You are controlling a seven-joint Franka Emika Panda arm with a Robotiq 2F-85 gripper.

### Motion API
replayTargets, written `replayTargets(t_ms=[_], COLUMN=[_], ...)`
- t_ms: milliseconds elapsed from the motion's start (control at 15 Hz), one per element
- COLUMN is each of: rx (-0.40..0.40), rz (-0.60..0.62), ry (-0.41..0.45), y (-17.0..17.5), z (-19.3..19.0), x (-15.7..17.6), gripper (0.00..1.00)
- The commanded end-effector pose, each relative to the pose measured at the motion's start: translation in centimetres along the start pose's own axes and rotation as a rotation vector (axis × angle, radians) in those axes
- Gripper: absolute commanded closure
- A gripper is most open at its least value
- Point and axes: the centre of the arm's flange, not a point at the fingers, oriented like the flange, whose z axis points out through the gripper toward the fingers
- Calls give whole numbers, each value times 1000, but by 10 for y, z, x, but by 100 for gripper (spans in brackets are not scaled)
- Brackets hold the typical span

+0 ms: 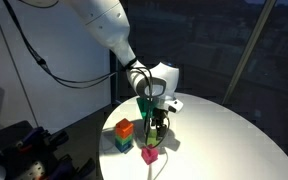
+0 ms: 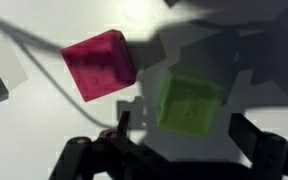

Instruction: Put the light green block on the orange block

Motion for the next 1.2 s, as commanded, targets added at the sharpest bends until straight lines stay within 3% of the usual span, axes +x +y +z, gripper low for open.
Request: replayTargets(t_ms=[0,1133], rx=[6,-17], rz=[20,33], ry=[10,4], y=[-8,-22], z=[4,27], x=[7,20], gripper=[0,0])
